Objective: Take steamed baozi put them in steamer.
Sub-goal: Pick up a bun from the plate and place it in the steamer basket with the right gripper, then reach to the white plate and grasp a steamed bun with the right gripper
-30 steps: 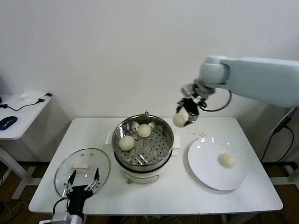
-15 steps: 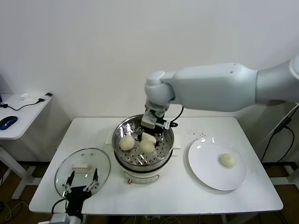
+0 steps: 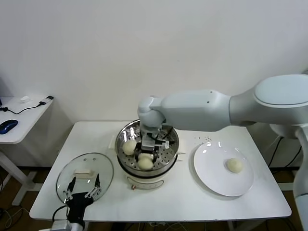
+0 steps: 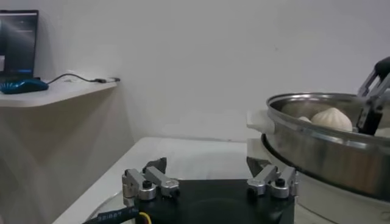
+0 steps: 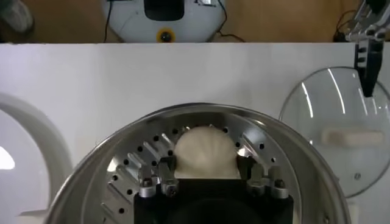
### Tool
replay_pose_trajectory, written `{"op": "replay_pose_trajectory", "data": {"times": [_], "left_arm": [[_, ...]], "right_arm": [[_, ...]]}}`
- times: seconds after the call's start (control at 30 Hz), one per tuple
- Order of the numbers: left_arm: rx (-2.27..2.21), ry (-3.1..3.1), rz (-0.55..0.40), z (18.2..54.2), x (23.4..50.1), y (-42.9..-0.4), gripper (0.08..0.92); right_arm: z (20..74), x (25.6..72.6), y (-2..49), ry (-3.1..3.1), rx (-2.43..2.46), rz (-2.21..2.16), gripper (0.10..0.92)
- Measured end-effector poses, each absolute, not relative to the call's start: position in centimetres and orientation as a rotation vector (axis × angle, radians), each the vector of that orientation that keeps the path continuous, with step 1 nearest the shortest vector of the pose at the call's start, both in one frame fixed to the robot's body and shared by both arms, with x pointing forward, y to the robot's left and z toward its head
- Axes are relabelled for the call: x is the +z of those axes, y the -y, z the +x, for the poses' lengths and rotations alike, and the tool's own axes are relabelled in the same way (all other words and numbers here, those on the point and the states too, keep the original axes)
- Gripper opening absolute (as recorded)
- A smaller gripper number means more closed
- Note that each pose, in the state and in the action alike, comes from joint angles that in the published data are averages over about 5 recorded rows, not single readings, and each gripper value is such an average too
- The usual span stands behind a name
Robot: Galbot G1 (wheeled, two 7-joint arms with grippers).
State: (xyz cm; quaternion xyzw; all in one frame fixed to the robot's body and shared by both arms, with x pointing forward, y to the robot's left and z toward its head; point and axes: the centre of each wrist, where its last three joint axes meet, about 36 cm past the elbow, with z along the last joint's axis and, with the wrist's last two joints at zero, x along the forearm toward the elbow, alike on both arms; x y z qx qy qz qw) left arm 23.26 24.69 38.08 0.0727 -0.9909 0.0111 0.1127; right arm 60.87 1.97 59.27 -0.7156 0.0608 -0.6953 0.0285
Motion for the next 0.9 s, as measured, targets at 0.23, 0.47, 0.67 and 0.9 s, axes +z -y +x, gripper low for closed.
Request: {"op": "replay_pose_trajectory", "data": {"times": [0.23,0.47,0.67,0.9], "left_arm": [[0.033,2.905,0.215,23.2,38.1,-24.6,0.823],[0.032,2.910,0.208,23.1,38.3,-24.5,0.823],[0.033,2.916,0.204,23.2,38.4,-24.5,0.823],[0.032,2.917,0.208,23.2,38.2,-24.6,0.823]], "right_arm": [[61.6,59.3,-2.0,-0.180,-2.121,-2.202,0.816],[63.5,63.3,0.0,-0.252,-2.161,-2.210,0.823],[66.4,68.1,6.3,-0.514,-2.274,-2.244,0.823],[68.2,70.1,19.5,-1.076,-2.462,-2.291,0.823]]}}
